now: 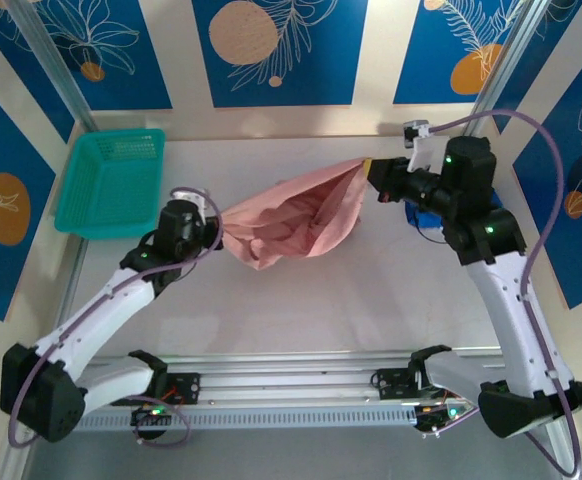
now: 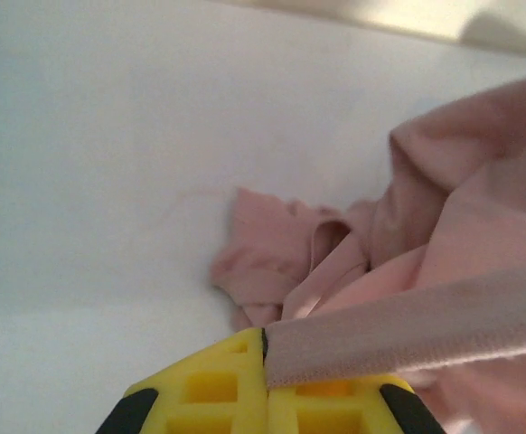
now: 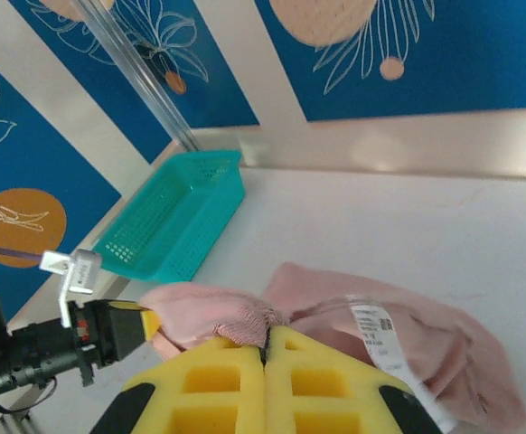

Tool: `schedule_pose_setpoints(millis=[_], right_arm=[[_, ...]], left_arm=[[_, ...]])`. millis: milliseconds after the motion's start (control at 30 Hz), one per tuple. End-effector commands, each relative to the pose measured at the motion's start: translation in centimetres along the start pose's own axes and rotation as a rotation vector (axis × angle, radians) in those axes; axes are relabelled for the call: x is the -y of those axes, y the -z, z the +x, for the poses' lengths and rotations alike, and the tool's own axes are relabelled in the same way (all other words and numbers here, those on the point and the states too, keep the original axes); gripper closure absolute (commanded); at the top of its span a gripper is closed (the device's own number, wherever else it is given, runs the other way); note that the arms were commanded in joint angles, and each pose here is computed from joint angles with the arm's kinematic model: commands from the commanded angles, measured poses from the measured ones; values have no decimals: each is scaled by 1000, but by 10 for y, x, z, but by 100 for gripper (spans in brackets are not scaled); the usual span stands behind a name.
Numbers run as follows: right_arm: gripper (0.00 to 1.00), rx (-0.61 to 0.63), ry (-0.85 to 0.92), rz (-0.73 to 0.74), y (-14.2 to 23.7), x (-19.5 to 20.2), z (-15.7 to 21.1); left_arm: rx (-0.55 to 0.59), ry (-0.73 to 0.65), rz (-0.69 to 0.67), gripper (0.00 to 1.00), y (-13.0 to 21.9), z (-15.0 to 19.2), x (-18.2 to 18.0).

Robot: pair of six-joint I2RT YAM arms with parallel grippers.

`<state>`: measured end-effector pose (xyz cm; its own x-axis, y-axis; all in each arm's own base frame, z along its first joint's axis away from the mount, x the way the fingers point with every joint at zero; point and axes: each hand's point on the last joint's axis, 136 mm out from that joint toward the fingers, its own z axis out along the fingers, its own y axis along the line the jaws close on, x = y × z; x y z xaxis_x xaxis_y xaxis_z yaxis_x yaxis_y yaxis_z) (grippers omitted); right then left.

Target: Fold the inside-out t-shirt

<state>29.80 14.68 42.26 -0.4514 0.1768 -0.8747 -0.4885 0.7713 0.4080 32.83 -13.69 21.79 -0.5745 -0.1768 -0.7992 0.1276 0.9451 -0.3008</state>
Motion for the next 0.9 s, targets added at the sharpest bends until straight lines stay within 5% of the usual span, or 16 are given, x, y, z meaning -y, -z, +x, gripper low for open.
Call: schedule_pose_setpoints(millis=[0,333,467,600,700,867], right_arm=[[100,-3,19,126,8,25,-2],[100,-117,-33,208,-18,64,46],[100,-150,-80,171,-32,65,61],[100,-176,-107,178,-44,74,70],[100,-185,-118,173,-52,77,71],[100,-215,-139,164,-66,83,79]], left_arm=[[35,31,-118,100,15,-6,-32],[-26,-51,5,100,4,13,-15],[-150,-58,97,100,-19,56,4],[-244,-76,5,99,-43,102,-10],[-265,-73,-70,90,-53,118,-26],[-302,-106,-48,49,-42,137,-14]])
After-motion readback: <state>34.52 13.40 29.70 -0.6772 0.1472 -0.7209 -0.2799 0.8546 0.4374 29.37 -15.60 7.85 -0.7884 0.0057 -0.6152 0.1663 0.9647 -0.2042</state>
